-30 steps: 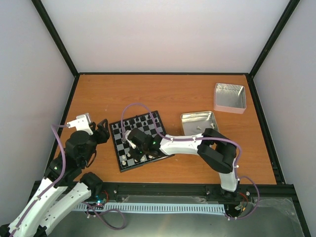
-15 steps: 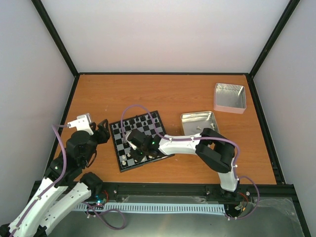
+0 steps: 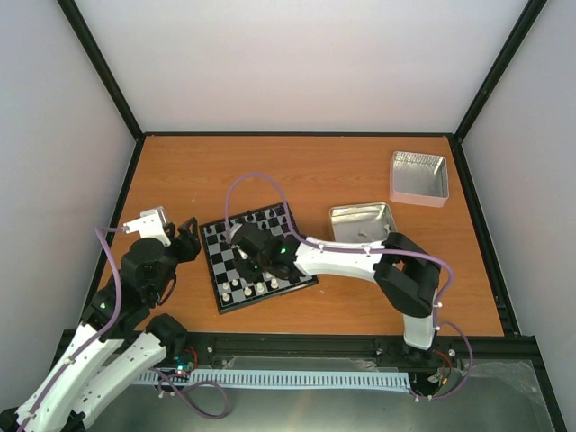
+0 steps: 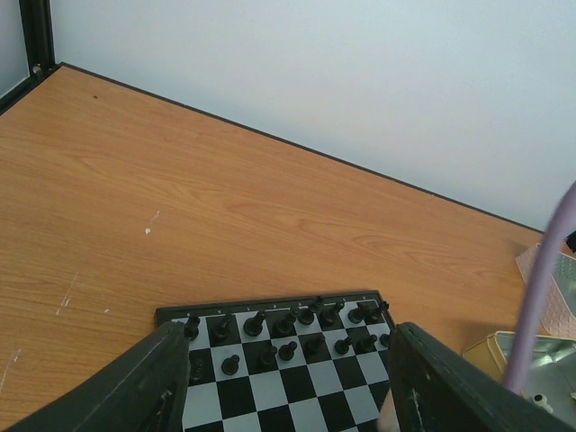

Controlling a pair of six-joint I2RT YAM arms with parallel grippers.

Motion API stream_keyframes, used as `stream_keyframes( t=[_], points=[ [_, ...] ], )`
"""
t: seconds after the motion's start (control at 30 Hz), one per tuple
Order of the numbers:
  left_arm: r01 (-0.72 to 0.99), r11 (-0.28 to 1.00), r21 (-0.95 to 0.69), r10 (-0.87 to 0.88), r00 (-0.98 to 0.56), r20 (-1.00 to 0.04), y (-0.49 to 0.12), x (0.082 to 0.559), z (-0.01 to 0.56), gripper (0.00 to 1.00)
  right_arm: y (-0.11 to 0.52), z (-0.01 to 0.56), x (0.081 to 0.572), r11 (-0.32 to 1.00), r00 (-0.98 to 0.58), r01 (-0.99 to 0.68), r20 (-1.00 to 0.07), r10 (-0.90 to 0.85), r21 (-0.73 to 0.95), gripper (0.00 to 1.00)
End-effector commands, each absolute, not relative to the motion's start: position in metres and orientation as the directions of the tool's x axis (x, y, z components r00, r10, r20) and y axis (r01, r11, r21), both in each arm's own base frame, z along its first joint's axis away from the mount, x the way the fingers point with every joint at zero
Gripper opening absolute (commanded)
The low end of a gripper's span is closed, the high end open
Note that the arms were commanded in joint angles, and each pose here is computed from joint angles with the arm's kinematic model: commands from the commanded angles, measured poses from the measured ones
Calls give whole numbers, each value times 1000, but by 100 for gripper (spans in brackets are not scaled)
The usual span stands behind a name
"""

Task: Set up the chess pieces on the board
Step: Place the chess piece on the chessboard, then pick up the chess piece at the center of the board.

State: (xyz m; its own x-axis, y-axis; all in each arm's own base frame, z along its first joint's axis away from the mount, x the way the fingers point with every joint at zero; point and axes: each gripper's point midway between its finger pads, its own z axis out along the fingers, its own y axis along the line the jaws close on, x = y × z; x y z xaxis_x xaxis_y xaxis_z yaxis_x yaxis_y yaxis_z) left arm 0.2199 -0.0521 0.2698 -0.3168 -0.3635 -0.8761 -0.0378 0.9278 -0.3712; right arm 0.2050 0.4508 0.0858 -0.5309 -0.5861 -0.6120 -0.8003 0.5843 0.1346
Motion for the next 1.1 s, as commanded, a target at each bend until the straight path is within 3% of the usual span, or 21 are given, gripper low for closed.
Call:
stream_keyframes(
  t=[0.0,0.2,0.5,0.73,1.07],
  points=[
    [-49,927,-373,-368,-319,-873,-51,220,269,62,426,128,244,746,-623,-651,-658,-423,137,33],
    [-15,929,-370,-353,-337,-873,-58,222,267,64,317,117,275,962,-792,-272,-574,-207,27,33],
    [27,932,-362,-327,-368,-871,-70,226,264,66,221,76,269,992,-857,86,-515,28,-89,32],
    [25,935,-355,-321,-371,-871,-70,226,263,66,206,57,281,972,-856,146,-516,31,-184,31],
    [17,938,-346,-316,-371,-873,-69,228,262,66,222,32,288,989,-890,73,-457,7,-126,31]
  ],
)
